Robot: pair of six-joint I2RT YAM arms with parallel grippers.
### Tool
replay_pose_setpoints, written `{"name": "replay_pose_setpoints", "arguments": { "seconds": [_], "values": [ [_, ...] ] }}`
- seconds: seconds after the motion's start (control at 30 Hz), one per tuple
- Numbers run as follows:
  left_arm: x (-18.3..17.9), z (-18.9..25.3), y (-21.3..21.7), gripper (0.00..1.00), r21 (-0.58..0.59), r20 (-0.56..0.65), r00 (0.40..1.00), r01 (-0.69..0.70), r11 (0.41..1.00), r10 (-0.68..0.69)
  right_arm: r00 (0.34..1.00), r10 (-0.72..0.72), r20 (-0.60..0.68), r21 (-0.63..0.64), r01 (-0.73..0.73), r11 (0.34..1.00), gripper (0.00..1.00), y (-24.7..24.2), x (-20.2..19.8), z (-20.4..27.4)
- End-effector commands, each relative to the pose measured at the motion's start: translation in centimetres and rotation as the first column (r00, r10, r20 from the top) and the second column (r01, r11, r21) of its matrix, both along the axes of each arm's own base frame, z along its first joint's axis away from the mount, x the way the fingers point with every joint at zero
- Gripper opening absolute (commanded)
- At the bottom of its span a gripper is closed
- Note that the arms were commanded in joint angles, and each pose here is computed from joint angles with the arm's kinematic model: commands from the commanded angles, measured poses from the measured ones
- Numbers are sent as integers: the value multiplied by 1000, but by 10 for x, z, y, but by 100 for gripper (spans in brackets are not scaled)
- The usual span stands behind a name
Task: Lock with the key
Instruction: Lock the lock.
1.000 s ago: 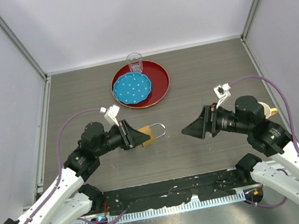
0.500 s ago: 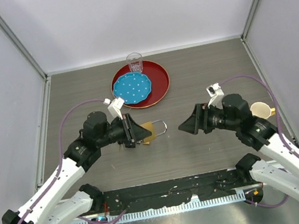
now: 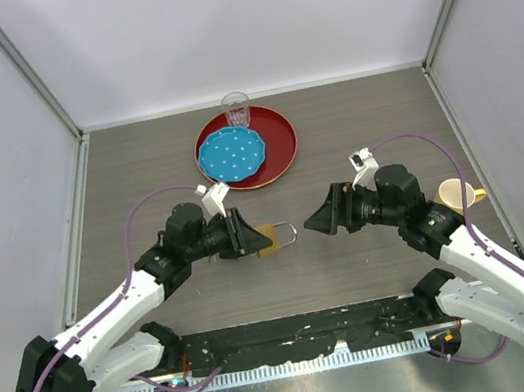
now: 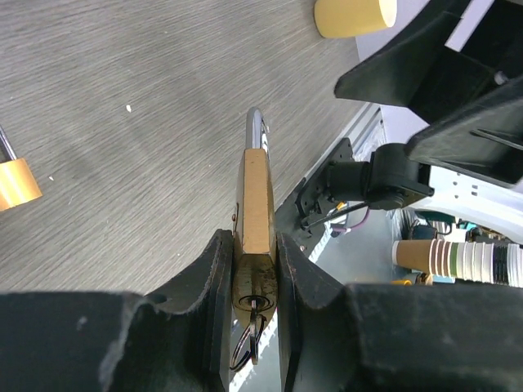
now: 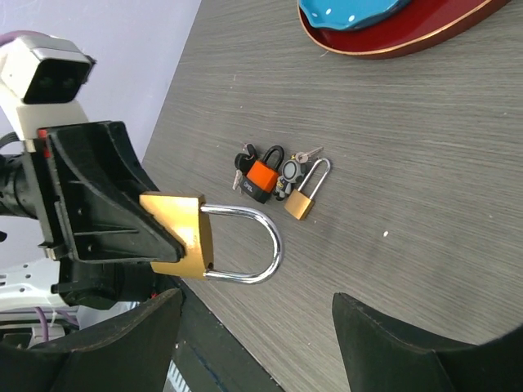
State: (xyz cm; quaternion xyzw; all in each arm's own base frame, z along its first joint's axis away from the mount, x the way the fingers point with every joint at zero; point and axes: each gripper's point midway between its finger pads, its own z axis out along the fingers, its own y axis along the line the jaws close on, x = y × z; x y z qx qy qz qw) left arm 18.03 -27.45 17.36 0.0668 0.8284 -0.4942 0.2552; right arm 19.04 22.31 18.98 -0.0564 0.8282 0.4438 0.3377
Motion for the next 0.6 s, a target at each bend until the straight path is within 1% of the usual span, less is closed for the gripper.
{"name": "replay_pose_setpoints", "arguments": {
  "seconds": [0.0, 0.1, 0.13, 0.27, 0.3, 0.4, 0.57],
  "values": [
    [10, 47, -15, 0, -172, 130, 992, 30, 985, -7, 996, -12, 89, -29, 14, 999, 80, -6, 5, 10],
    [11, 47, -12, 0, -189, 121, 992, -4, 982, 28, 998, -19, 64, -57, 22, 998, 79, -8, 5, -5],
    [10, 48, -9, 0, -198, 123, 992, -14, 980, 39, 998, -19, 62, -61, 22, 998, 77, -8, 6, -8],
    [10, 54, -1, 0, -230, 136, 986, -65, 971, 98, 998, -21, 59, -72, 25, 997, 77, -6, 13, -17],
    [11, 52, 1, 0, -236, 132, 985, -79, 969, 112, 997, -18, 72, -56, 22, 998, 77, -3, 15, -14],
    [10, 55, 3, 0, -254, 135, 982, -91, 963, 128, 999, 12, 51, -23, -11, 1000, 75, 8, 18, -16],
    [9, 58, 0, 0, -265, 132, 985, -73, 961, 111, 997, 41, 70, 47, -45, 998, 72, 24, 25, -4]
  ]
}}
